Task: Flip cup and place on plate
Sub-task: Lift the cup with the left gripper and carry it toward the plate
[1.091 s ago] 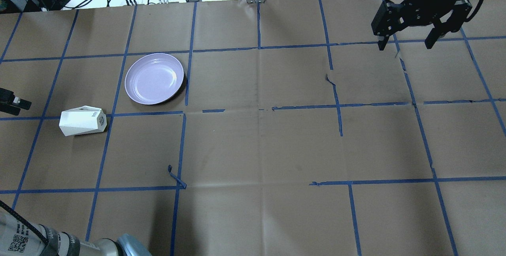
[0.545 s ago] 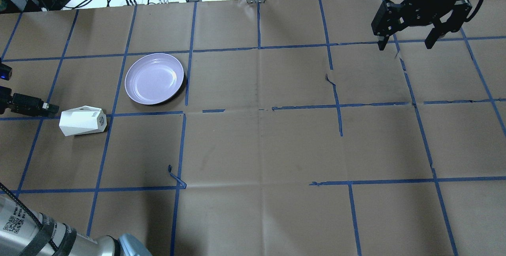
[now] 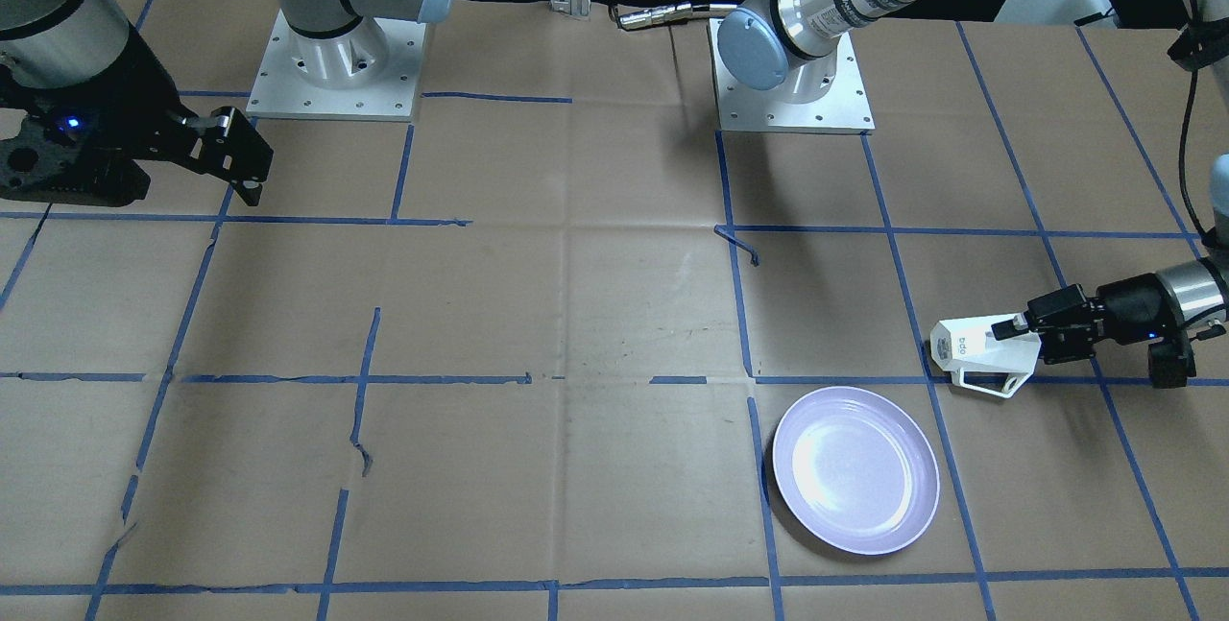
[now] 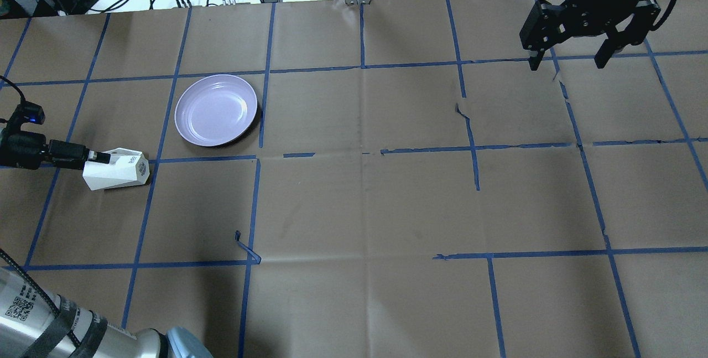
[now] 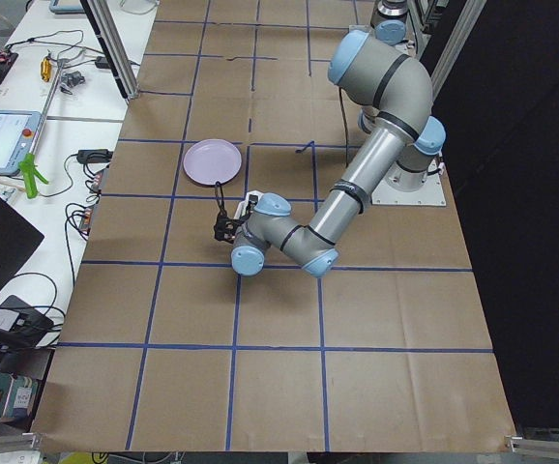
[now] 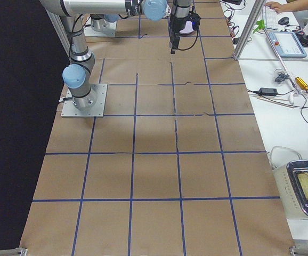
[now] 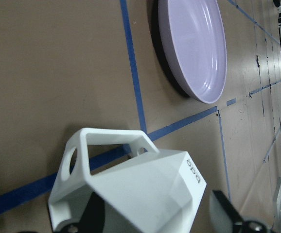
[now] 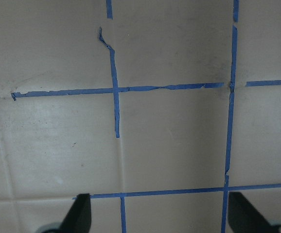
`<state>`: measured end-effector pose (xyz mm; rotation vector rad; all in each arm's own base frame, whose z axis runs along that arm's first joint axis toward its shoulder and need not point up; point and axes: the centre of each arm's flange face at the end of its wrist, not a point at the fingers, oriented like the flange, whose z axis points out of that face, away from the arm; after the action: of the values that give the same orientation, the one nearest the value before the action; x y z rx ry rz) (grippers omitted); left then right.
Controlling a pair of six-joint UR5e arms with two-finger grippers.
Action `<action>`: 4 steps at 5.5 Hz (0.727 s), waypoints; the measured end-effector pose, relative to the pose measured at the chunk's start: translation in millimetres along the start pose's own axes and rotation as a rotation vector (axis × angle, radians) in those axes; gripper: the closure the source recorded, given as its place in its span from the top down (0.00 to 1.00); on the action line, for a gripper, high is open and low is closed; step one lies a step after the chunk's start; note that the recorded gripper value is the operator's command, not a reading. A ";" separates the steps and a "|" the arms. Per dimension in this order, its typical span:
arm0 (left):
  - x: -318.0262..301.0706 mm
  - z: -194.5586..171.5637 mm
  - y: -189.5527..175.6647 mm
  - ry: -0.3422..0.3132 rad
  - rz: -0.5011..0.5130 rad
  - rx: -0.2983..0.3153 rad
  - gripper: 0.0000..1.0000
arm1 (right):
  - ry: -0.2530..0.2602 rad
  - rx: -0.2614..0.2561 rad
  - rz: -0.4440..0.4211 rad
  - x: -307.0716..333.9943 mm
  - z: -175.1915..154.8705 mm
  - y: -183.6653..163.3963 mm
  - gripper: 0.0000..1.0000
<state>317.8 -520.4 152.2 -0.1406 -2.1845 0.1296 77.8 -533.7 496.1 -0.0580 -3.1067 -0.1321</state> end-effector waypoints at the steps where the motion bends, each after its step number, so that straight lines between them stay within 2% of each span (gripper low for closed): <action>1: 5.8 -4.2 -1.1 0.003 -0.011 -0.003 0.00 | 0.000 0.000 0.000 0.0 0.0 0.0 1.00; 3: 26.7 -20.5 -8.8 -0.021 -0.049 0.003 0.00 | 0.000 0.000 0.000 0.0 0.0 0.0 1.00; 4: 49.7 -31.5 -17.2 -0.056 -0.073 0.013 0.00 | 0.000 0.000 0.000 0.0 0.0 0.0 1.00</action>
<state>313.9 -528.7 212.7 -0.0509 -2.2410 0.1075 77.8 -533.7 496.1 -0.0579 -3.1067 -0.1321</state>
